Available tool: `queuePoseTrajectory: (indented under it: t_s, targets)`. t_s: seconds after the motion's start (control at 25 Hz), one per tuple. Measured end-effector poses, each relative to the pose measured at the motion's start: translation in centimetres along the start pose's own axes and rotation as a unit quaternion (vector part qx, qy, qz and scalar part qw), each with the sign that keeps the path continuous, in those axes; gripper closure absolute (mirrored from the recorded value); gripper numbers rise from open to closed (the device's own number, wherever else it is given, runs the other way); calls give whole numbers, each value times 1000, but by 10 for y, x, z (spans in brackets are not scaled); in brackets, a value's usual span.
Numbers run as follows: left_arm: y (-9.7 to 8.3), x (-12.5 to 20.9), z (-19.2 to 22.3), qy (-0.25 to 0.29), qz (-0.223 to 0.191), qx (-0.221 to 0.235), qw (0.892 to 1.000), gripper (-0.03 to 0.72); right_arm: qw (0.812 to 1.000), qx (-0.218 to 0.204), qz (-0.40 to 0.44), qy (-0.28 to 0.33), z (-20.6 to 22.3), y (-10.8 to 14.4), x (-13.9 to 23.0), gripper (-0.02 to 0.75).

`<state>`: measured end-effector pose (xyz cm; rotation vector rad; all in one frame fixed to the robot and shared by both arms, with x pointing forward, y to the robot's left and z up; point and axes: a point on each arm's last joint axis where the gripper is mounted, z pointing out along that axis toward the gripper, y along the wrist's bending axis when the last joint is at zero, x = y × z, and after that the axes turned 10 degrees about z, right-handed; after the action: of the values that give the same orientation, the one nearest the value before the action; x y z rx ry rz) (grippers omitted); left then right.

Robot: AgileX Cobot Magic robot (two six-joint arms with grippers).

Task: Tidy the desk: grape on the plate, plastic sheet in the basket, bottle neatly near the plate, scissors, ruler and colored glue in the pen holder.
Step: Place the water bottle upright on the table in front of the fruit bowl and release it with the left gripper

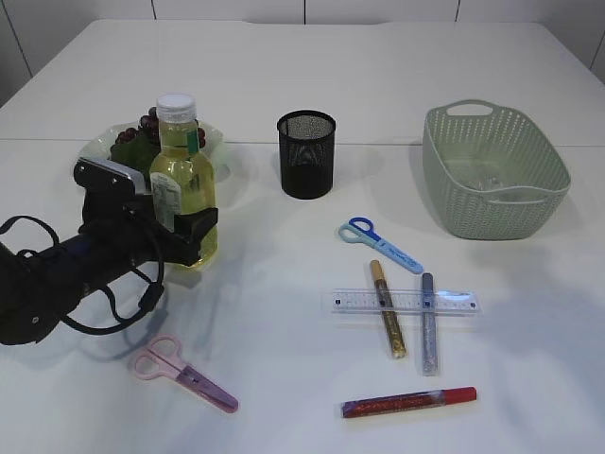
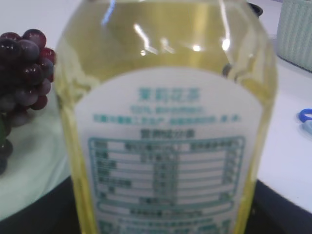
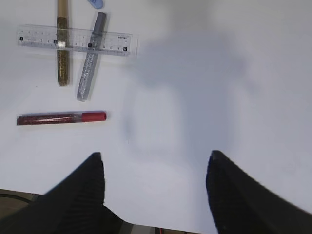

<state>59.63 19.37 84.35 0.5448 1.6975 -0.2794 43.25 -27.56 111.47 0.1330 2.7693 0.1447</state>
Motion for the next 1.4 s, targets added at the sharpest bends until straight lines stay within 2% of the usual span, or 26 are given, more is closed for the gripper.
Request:
queuePoseTrajectory:
  t_s: [0.16,0.28,0.68,1.0,1.2,1.4]
  targets:
    - [-1,0,0,0,7,4,1000,107,1000,0,0,2,0,0,0,226]
    - [0,-12,-1,-17,15,8,1000,85,1000,0,0,2,0,0,0,226]
    - [3,-51,-6,-72,35,10,997,78,1000,1,0,5,0,0,1,226]
    - [9,-113,-25,-148,61,-6,987,83,1000,1,0,6,0,0,1,226]
    - [12,-147,-41,-138,58,-17,989,93,1000,1,0,6,0,0,1,227]
    - [16,-180,-67,-101,21,-35,994,99,1000,1,0,5,0,0,1,226]
